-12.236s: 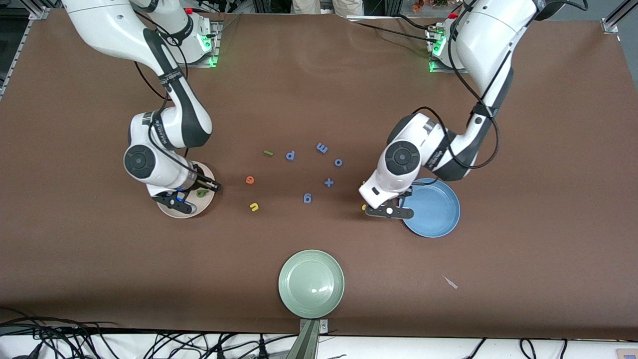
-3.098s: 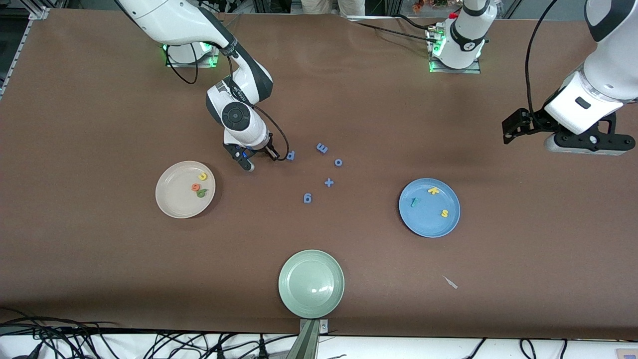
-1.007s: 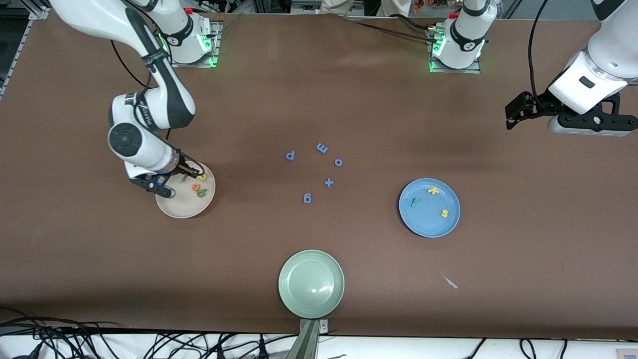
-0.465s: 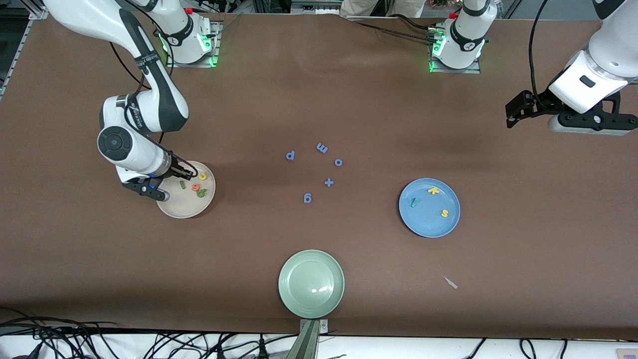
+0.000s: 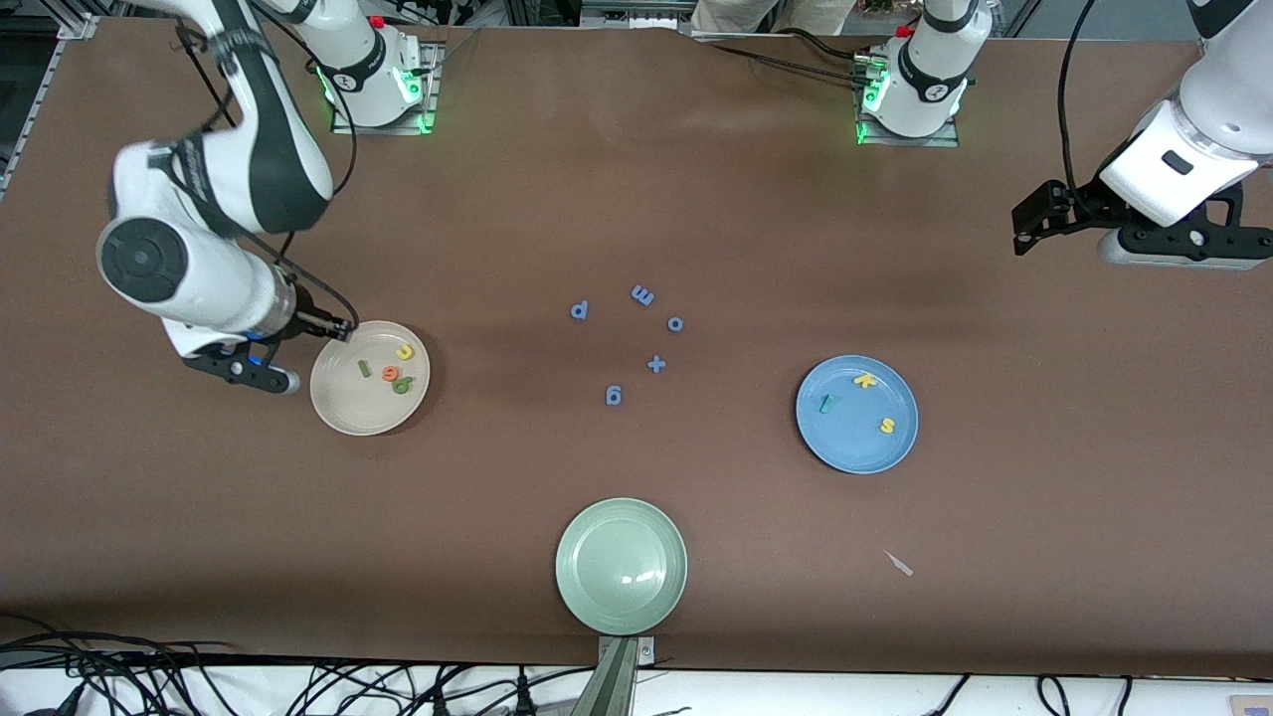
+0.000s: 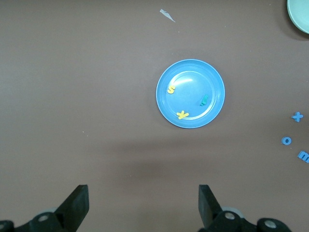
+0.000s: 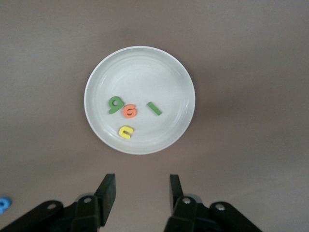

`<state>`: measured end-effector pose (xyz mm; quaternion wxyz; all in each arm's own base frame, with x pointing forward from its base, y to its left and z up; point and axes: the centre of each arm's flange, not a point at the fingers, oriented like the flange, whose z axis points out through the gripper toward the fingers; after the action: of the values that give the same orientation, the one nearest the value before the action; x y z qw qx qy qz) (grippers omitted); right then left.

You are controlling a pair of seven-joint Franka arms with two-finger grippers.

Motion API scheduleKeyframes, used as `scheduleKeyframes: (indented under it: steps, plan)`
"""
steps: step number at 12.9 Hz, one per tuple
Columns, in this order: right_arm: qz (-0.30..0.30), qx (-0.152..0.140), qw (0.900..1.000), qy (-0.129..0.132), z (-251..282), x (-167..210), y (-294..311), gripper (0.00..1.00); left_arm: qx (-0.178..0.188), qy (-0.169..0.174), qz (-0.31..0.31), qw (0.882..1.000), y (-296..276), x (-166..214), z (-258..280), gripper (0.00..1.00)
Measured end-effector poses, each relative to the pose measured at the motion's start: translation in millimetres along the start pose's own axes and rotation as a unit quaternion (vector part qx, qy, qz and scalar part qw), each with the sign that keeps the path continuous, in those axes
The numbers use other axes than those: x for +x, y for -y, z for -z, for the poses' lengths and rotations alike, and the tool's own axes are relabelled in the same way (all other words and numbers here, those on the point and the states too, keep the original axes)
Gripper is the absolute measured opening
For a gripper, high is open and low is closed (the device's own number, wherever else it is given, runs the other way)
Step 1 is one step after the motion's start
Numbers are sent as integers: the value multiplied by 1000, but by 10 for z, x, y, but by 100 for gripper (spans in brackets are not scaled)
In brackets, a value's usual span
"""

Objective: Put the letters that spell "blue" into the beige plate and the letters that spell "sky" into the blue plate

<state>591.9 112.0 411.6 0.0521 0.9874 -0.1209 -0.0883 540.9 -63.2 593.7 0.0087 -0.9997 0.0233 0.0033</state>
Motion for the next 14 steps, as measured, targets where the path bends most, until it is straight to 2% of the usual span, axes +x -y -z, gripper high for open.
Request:
scheduleKeyframes:
  steps: [2, 4, 5, 7, 8, 9, 10, 12, 14]
  plan:
    - [43, 0, 999, -2, 448, -118, -123, 55, 0, 0, 0, 1000, -4, 2, -2, 100]
    - [98, 10, 995, -17, 812, -152, -327, 69, 0, 0, 0, 1000, -5, 4, -3, 100]
    - [119, 16, 992, -24, 963, -182, -436, 69, 0, 0, -1, 1000, -8, 4, -3, 100]
    - [149, 22, 988, -40, 1221, -271, -623, 85, 0, 0, -1, 1000, -16, 5, -3, 100]
    - [157, 23, 986, -46, 1315, -316, -705, 85, 0, 0, -1, 1000, -17, 5, -3, 100]
    - [160, 24, 985, -51, 1381, -346, -770, 92, 0, 0, -2, 1000, -18, 5, -2, 100]
    - [159, 24, 986, -52, 1416, -354, -817, 92, 0, 0, -2, 1000, -18, 5, -1, 100]
    - [157, 24, 986, -51, 1459, -355, -869, 100, 0, 0, -2, 1000, -19, 5, -1, 100]
    - [157, 24, 986, -44, 1524, -389, -885, 100, 0, 0, -2, 1000, -20, 5, 0, 100]
